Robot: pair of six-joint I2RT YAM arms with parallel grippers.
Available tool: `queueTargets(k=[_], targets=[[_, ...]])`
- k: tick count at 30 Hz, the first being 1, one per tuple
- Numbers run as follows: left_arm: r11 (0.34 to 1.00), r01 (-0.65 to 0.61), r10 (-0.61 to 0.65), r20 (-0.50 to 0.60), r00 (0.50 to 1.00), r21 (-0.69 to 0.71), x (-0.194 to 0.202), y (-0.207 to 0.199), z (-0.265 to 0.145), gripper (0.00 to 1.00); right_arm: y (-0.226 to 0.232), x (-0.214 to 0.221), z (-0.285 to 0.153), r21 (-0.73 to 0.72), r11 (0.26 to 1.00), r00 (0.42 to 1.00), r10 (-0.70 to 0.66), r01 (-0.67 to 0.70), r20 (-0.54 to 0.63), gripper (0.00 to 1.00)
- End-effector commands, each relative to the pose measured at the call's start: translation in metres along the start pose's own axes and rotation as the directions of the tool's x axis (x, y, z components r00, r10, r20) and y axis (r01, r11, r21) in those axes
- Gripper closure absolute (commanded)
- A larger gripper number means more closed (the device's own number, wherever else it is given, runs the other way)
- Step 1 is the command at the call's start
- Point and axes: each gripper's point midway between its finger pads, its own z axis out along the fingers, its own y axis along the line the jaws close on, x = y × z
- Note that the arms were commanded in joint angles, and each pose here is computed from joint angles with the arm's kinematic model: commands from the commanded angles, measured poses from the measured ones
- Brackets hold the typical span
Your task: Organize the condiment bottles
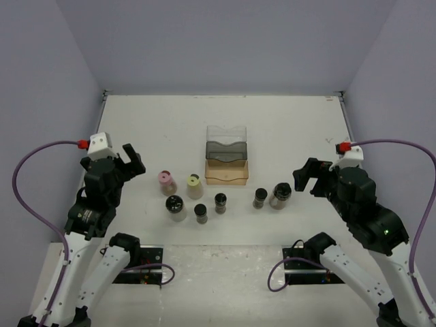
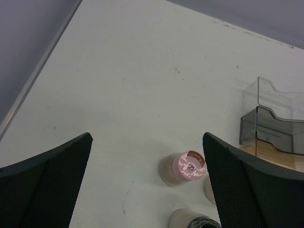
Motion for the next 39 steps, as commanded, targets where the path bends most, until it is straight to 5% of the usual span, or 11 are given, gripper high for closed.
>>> queueTargets(k=[1, 17, 30, 39], targets=[[1.0, 0.011, -0.011, 0.004, 1.0, -0.019, 0.0, 0.002, 0.0, 0.0, -0.001, -0.002, -0.001, 0.009, 1.0, 1.0, 0.008, -0.008, 0.004, 0.01], [1.0, -0.011, 0.012, -0.034, 0.999, 0.011, 0.009, -0.007, 0.006, 0.0, 0.018, 0.048, 0.069, 0.045, 0.997, 0.967, -0.045, 0.058, -0.253, 0.03], [0.999, -0.013, 0.014, -0.024, 1.0, 0.04, 0.008, -0.012, 0.001, 0.0, 0.003, 0.112, 0.11, 0.143, 0.977, 0.874, -0.07, 0.156, -0.481, 0.06], [0.998, -0.019, 0.021, -0.033, 0.999, 0.056, 0.01, -0.017, 0.003, 0.0, -0.001, 0.147, 0.112, 0.147, 0.976, 0.812, -0.049, 0.164, -0.581, 0.18]])
